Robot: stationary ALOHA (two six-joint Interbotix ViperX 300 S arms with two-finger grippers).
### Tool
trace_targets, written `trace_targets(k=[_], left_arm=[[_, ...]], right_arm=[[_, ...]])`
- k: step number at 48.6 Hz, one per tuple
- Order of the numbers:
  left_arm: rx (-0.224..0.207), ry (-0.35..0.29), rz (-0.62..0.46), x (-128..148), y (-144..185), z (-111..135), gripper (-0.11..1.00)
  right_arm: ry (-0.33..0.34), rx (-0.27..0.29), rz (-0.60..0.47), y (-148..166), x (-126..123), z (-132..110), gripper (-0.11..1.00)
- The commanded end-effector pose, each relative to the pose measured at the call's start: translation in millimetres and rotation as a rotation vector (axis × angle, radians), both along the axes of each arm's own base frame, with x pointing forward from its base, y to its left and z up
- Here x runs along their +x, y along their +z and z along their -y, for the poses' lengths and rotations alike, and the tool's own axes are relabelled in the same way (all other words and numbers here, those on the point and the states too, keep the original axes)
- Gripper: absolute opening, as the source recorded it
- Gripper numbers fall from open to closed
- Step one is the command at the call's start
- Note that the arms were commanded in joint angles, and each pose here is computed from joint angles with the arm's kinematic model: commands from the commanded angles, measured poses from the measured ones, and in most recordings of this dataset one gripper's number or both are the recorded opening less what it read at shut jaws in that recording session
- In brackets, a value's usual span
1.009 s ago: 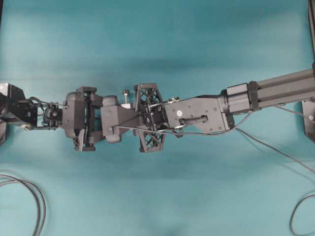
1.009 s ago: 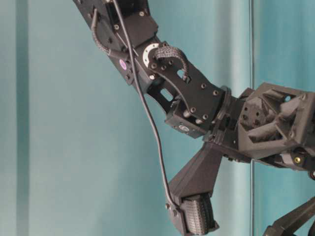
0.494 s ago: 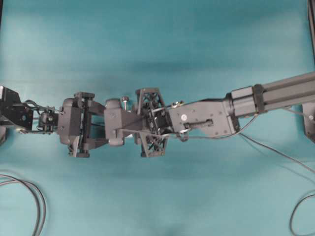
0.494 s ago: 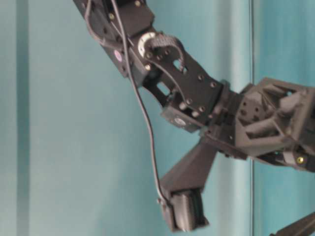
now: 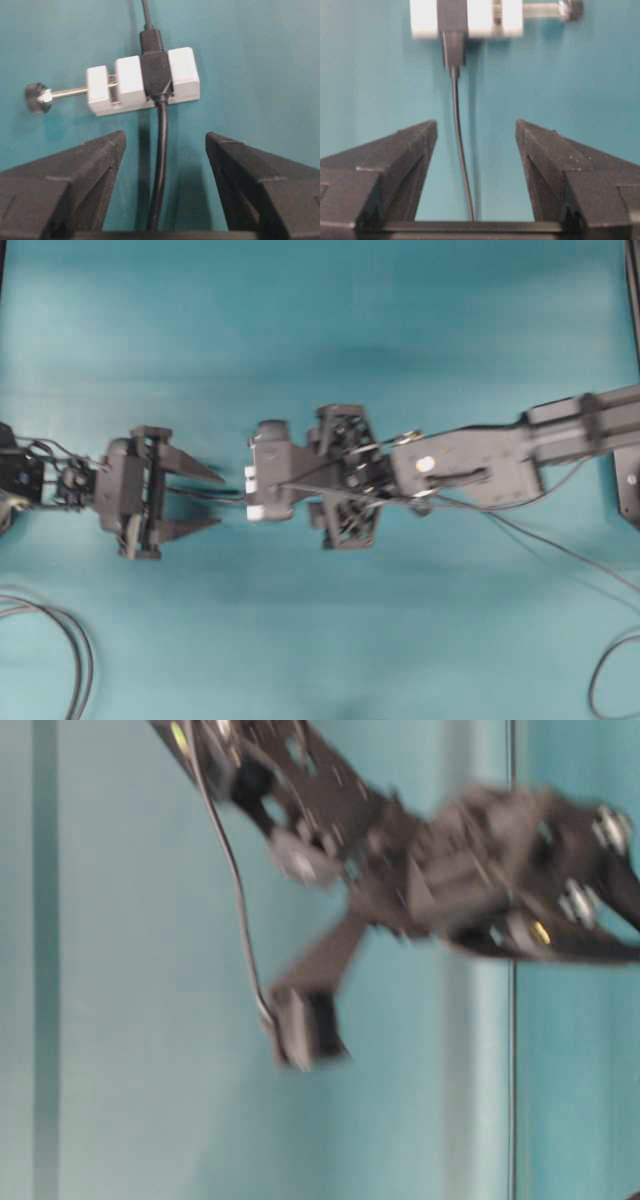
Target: Insert the USB cable into the female connector supported by the left arm.
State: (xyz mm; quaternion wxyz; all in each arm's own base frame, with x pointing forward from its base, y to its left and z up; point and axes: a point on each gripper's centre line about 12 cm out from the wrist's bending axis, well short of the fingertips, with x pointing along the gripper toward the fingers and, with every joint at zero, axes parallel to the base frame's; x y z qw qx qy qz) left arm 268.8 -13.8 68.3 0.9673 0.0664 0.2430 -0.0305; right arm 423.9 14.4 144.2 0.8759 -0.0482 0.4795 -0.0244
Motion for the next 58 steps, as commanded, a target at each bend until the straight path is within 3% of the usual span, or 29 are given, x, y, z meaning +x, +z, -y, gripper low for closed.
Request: trace_targets(k=[1, 17, 24, 30, 37, 47, 58], left_arm=[[-0.008, 0.036, 0.057, 0, 20, -9, 0.77], [-0.017, 0.085, 0.103, -8, 66, -22, 0.77], [-0.02, 0.087, 0.178, -18, 87, -22, 0.77], [-0.019, 0.094, 0.275, -31, 110, -24, 0.77], [-0.02, 0.098, 0.313, -52, 122, -24, 0.77], [-0.04, 0.101, 0.238, -75, 129, -23, 0.77], [-0.13, 0.12, 0.404, -102, 154, -22, 0.78]], right_arm=[[0.008, 0.021, 0.099, 29, -14, -1, 0.66], [-0.104, 0.145, 0.321, 64, -89, 19, 0.66], [-0.076, 0.176, 0.487, 80, -123, 21, 0.65], [-0.031, 0.201, 0.694, 92, -160, 21, 0.65], [-0.007, 0.195, 0.849, 94, -204, 22, 0.65], [-0.042, 0.168, 0.87, 86, -245, 24, 0.66], [-0.039, 0.159, 0.968, 91, -268, 23, 0.66]])
